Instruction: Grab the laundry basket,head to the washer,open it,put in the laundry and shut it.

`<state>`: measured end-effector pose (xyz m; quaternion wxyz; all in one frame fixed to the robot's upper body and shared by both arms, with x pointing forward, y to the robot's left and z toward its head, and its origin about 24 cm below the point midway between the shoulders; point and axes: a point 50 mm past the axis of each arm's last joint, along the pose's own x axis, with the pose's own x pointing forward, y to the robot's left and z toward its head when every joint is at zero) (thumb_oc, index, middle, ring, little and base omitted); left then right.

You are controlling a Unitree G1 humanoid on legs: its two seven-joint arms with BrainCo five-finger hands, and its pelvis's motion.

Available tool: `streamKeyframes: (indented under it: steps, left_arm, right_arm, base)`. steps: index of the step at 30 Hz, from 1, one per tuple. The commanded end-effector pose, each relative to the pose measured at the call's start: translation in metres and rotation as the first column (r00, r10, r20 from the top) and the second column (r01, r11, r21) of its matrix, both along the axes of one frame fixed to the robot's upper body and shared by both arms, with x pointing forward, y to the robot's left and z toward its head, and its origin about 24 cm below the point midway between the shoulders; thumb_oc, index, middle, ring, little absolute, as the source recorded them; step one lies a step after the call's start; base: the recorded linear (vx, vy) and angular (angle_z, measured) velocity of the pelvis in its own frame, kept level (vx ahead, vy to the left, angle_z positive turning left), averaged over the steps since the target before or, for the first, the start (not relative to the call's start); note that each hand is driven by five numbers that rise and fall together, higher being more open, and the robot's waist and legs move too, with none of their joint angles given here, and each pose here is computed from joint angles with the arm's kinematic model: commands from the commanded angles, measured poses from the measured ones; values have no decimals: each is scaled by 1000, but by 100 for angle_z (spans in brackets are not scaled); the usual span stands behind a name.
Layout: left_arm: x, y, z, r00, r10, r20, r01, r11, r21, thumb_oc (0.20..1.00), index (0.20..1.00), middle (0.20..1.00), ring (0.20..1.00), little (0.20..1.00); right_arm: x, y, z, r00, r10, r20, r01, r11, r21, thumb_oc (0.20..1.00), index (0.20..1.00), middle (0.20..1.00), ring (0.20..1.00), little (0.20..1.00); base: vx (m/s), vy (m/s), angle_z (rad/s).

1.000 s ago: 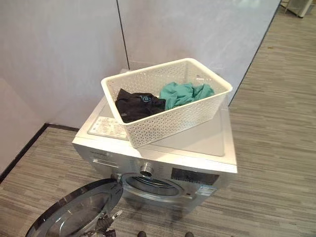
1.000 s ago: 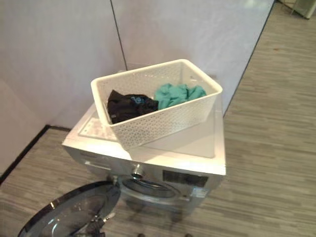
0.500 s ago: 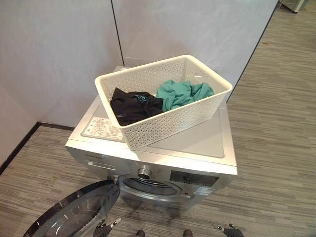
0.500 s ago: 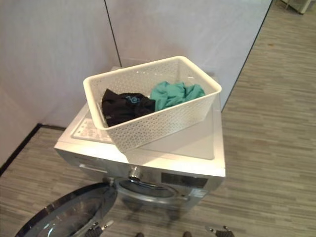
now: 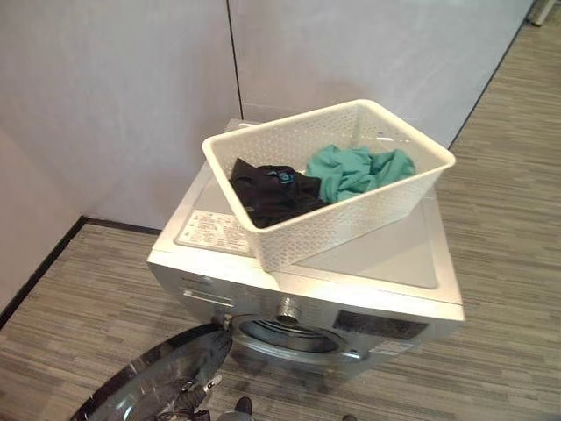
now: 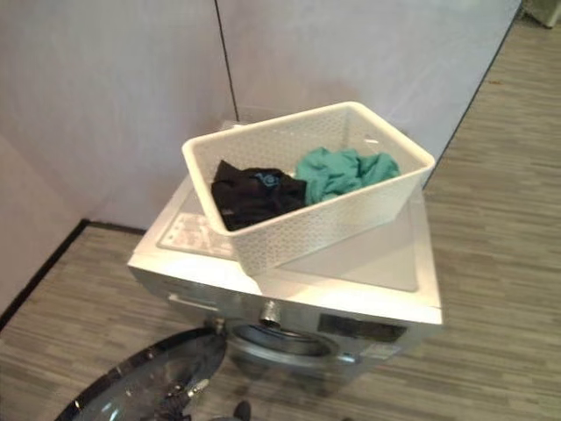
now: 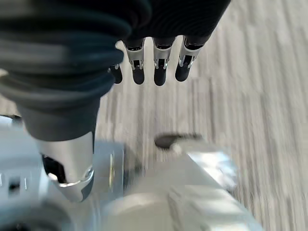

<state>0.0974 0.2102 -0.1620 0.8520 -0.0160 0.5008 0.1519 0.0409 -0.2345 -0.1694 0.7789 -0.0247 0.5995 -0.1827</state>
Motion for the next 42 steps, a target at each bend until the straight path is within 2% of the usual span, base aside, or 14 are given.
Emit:
streamKeyframes:
  steps: [1,6,13,17,18,19,21,22,28,30,31,32,39,42]
  left_arm:
    - [11,19,7,999,-8,47,5,998,69,1000,1000,1000,1000,1000]
    - [6,24,7,999,22,37,-25,996,80,1000,1000,1000,1000,1000]
    - [-13,30,3,993,116,-5,-116,991,70,1000,1000,1000,1000,1000]
    - [-13,30,3,993,116,-5,-116,991,70,1000,1000,1000,1000,1000]
    - [-17,32,3,990,138,-15,-137,988,66,1000,1000,1000,1000,1000]
    - [-16,33,3,989,145,-9,-144,987,65,1000,1000,1000,1000,1000]
    - [-16,34,3,989,151,-8,-150,986,66,1000,1000,1000,1000,1000]
    - [-18,37,4,987,163,-7,-162,984,70,1000,1000,1000,1000,1000]
    - [-20,48,7,981,193,0,-192,976,105,1000,1000,1000,1000,1000]
    - [-18,50,8,981,194,8,-194,974,116,1000,1000,1000,1000,1000]
    - [-17,52,9,980,197,16,-198,973,122,1000,1000,1000,1000,1000]
    - [-18,51,9,977,214,24,-215,968,128,1000,1000,1000,1000,1000]
    - [-19,39,5,981,193,5,-193,974,116,1000,1000,1000,1000,1000]
    - [-20,36,4,986,165,-9,-162,979,120,1000,1000,1000,1000,1000]
  right_arm:
    - [28,-7,6,996,55,64,-53,998,-33,1000,1000,1000,1000,1000]
    - [33,-6,6,995,28,94,-25,999,-25,1000,1000,1000,1000,1000]
    - [13,-18,6,984,-157,85,160,987,-30,1000,1000,1000,1000,1000]
    - [13,-18,6,984,-157,85,160,987,-30,1000,1000,1000,1000,1000]
    - [-14,-37,9,914,-397,79,402,913,-64,1000,1000,1000,1000,1000]
    - [-24,-49,13,849,-518,104,527,845,-88,1000,1000,1000,1000,1000]
    - [-24,-56,15,822,-554,132,567,818,-96,1000,1000,1000,1000,1000]
    - [-23,-73,23,740,-640,207,668,736,-111,1000,1000,1000,1000,1000]
    - [-14,-129,55,614,-675,410,780,599,-183,1000,1000,1000,1000,1000]
    - [-9,-144,67,599,-649,469,789,579,-205,1000,1000,1000,1000,1000]
    - [8,-166,92,572,-565,594,799,547,-249,1000,1000,1000,1000,1000]
    - [36,-181,132,560,-370,741,779,538,-320,1000,1000,1000,1000,1000]
    - [109,-163,235,441,186,878,709,528,-467,1000,1000,1000,1000,1000]
    - [132,-143,283,286,388,876,701,538,-468,1000,1000,1000,1000,1000]
  base:
    - [16,39,-18]
    - [22,-33,-23]
    - [60,-65,-12]
    - [11,-26,-8]
    - [42,-116,0]
    - [41,-116,1]
    - [18,-39,-3]
    - [19,-35,-5]
    - [1,-23,-9]
    - [-20,-5,-3]
    - [0,0,0]
    - [-34,9,-2]
    - [-2,3,-1]
    - [0,0,0]
